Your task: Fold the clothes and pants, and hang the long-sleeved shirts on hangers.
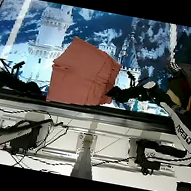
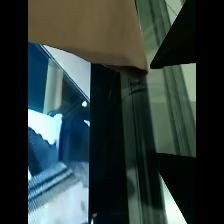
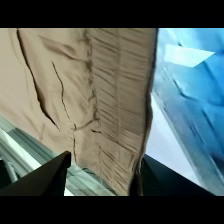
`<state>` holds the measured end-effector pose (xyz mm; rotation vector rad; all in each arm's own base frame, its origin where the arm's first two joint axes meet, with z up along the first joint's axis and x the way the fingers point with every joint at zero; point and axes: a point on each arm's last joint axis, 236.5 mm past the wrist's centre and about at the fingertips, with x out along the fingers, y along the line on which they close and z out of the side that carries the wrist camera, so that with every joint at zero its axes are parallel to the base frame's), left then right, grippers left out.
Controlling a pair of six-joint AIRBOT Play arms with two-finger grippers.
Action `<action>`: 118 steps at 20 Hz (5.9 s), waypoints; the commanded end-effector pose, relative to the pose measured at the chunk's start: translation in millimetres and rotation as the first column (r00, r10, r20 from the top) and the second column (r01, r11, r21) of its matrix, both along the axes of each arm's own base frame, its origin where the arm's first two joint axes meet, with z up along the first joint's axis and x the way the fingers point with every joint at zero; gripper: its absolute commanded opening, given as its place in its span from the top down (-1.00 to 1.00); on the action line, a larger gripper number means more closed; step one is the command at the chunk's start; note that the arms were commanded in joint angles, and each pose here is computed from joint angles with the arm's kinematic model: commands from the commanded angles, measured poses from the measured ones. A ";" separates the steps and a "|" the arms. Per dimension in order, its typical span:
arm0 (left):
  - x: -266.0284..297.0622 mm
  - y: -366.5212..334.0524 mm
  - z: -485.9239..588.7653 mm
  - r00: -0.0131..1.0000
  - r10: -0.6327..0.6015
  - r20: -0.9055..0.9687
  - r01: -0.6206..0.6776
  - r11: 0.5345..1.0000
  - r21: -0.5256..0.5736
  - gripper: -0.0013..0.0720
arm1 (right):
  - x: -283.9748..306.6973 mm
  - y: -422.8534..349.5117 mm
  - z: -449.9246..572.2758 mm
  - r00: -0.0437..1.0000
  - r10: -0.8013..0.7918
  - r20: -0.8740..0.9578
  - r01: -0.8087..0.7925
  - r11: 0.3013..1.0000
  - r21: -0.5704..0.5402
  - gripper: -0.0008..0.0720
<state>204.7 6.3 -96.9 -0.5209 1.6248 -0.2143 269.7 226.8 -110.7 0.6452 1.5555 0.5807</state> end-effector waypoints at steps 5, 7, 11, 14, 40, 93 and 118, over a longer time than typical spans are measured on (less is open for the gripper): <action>-7.5 -67.9 -35.6 0.994 -0.039 -0.098 0.020 0.983 -0.181 -0.43 | 5.7 3.5 9.5 0.999 0.037 0.017 -0.037 0.999 0.011 -0.41; -17.7 -79.8 -44.2 0.985 -0.122 -0.122 0.096 0.974 -0.205 -0.07 | -1.7 2.0 8.9 0.998 0.062 -0.002 -0.062 0.998 0.006 -0.40; -20.6 -84.4 -51.7 0.979 -0.159 -0.128 0.129 0.968 -0.215 0.55 | -9.1 -4.6 1.7 0.997 0.064 -0.048 -0.065 0.997 -0.030 -0.35; -19.5 -85.7 -51.2 0.980 -0.159 -0.123 0.129 0.967 -0.219 0.56 | -25.9 0.4 -3.7 0.988 0.105 -0.112 -0.107 0.994 -0.014 -0.29; 4.4 -80.2 487.4 -0.066 -0.377 0.924 -0.153 0.919 0.364 0.94 | -39.8 22.8 489.3 0.480 -0.039 0.876 -0.264 0.946 0.187 0.94; 88.6 -190.2 7.3 0.873 -0.400 0.279 0.425 0.905 -0.034 -0.91 | 100.2 -60.7 18.5 0.995 -0.049 0.090 0.050 0.999 -0.012 0.77; 226.7 -105.8 238.8 0.539 -0.286 0.792 0.149 0.958 0.245 -0.91 | -112.3 -448.6 445.9 0.049 -0.745 0.666 0.924 -0.220 -0.314 0.94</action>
